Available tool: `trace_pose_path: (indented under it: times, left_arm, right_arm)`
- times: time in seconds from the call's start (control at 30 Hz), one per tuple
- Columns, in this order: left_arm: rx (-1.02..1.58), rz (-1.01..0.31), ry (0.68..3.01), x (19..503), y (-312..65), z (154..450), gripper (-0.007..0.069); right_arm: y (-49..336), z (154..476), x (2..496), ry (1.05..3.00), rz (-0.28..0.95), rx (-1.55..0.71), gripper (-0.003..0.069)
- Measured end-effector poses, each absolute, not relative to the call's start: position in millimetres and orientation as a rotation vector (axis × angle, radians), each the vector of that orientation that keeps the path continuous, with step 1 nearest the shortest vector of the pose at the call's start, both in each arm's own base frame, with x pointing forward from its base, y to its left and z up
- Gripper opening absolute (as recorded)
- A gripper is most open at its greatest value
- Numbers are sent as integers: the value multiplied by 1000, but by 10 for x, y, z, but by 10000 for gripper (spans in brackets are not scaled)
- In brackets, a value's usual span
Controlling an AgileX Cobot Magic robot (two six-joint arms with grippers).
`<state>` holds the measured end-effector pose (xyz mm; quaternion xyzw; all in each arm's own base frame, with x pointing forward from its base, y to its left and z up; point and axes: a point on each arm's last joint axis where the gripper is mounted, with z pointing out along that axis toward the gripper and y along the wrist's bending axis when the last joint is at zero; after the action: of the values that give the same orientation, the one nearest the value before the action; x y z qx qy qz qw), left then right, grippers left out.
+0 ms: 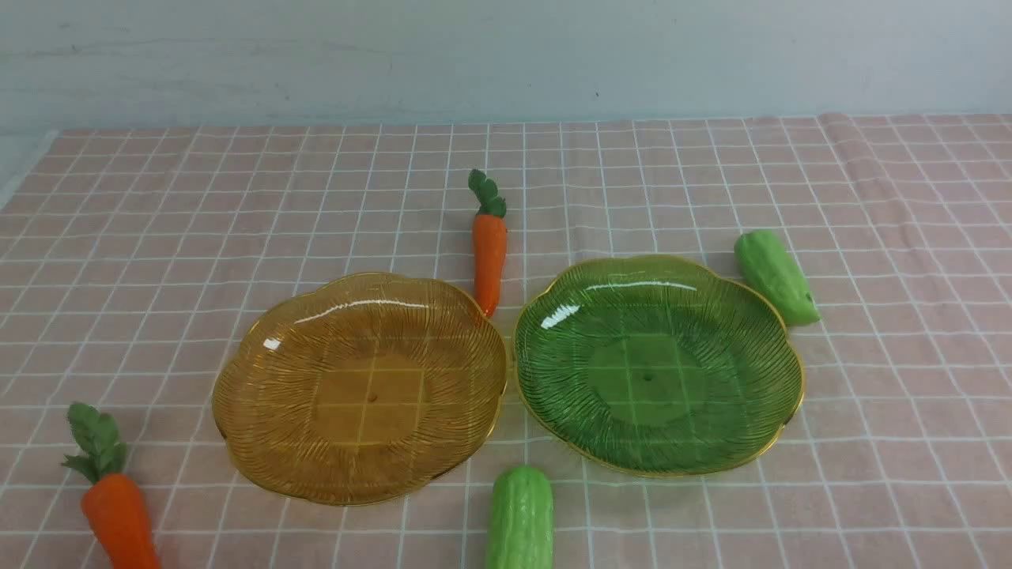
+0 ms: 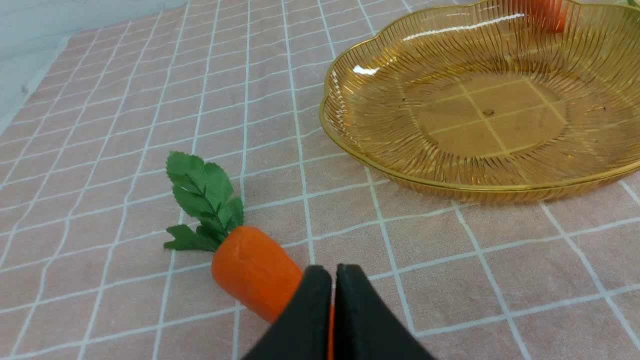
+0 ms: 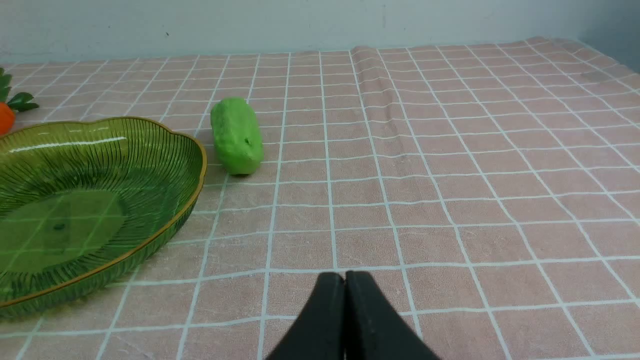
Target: Put different types of vegetables on the plate.
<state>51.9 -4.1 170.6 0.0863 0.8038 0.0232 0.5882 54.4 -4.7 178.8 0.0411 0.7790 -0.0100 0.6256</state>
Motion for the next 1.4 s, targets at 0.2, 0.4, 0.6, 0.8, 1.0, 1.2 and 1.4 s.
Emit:
trace_pose_path:
  times: [0.2, 0.4, 0.6, 0.8, 1.0, 1.2, 1.4]
  left_arm:
    - [201, 54, 1872, 519, -41, 1706, -4]
    - [201, 54, 1872, 519, -41, 1706, -4]
    - [192, 45, 1866, 521, -44, 1710, -4]
    - [-137, -308, 1731, 547, -99, 1838, -4]
    - [-487, -607, 1459, 563, -35, 2037, -4]
    - [-597, -633, 1196, 504, 98, 2356, -4]
    - [-329, -585, 1210, 336, -36, 3196, -4]
  right_arm:
    - [-47, 1788, 544, 1787, -23, 94, -15]
    - [-47, 1788, 544, 1787, -23, 94, -15]
    - [-47, 1788, 544, 1787, -23, 94, -15]
    - [-47, 1788, 544, 1787, -23, 94, -15]
    - [-47, 1788, 544, 1787, -25, 93, -15]
    - [-54, 1788, 544, 1788, -54, 70, -15]
    - [-41, 1813, 550, 1757, 10, 122, -15]
